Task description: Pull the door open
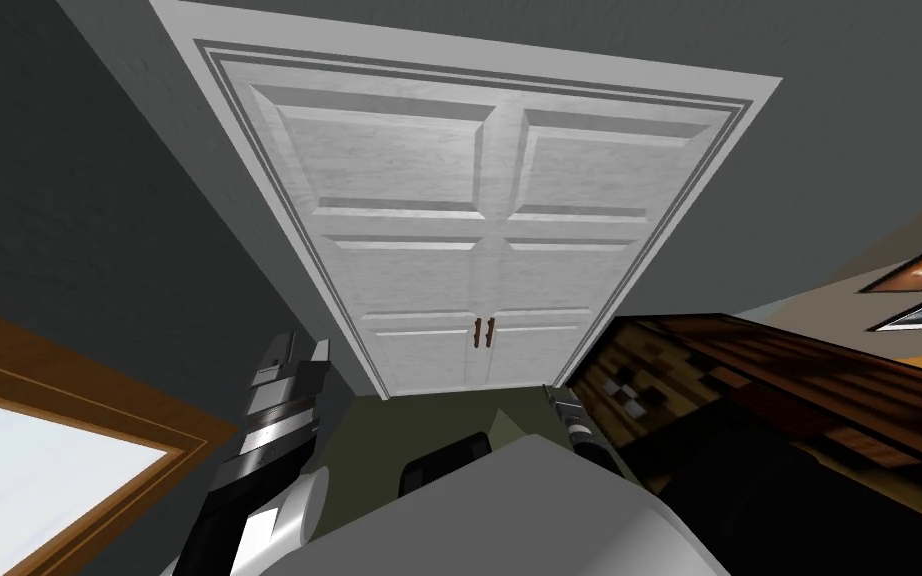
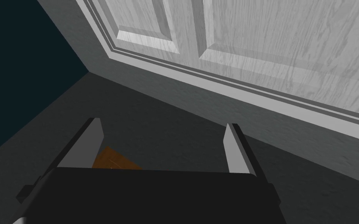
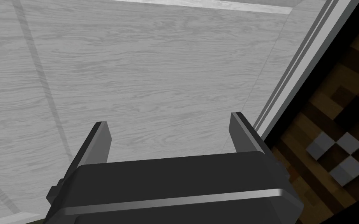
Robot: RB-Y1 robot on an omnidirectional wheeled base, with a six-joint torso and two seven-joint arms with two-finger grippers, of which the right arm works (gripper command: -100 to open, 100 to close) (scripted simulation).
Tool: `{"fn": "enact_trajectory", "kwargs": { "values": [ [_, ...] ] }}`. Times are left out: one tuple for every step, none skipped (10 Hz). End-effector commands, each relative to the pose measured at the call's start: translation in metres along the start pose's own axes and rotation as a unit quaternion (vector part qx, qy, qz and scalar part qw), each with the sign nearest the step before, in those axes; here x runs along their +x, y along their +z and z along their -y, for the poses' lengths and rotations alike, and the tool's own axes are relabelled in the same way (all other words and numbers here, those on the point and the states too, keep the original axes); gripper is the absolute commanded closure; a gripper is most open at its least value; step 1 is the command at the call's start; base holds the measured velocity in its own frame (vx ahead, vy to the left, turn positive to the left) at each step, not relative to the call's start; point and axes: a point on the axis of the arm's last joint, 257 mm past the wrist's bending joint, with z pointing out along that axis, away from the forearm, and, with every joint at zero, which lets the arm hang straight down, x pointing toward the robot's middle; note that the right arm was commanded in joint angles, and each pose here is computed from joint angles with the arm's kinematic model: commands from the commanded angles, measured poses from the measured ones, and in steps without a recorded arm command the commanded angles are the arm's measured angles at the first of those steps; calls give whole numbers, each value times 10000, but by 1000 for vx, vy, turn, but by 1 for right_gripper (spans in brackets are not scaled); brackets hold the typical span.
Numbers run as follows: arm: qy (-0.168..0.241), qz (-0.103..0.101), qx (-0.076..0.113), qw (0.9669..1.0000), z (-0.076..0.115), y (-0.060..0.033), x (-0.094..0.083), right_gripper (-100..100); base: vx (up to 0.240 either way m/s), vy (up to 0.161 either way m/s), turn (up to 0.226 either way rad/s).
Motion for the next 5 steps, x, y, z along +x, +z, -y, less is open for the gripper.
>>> {"fn": "enact_trajectory", "kwargs": {
  "values": [
    [110, -98, 108, 9998, 204, 82, 65, -100, 176, -42, 112],
    [185, -165, 179, 9995, 328, 135, 117, -100, 184, -41, 118],
    [261, -234, 252, 9991, 455, 187, 173, -100, 201, 0, 115],
    [329, -295, 319, 9985, 568, 229, 224, -100, 164, -19, 115],
    [395, -356, 387, 9978, 680, 270, 278, -100, 167, -46, 107]
  ]
}}
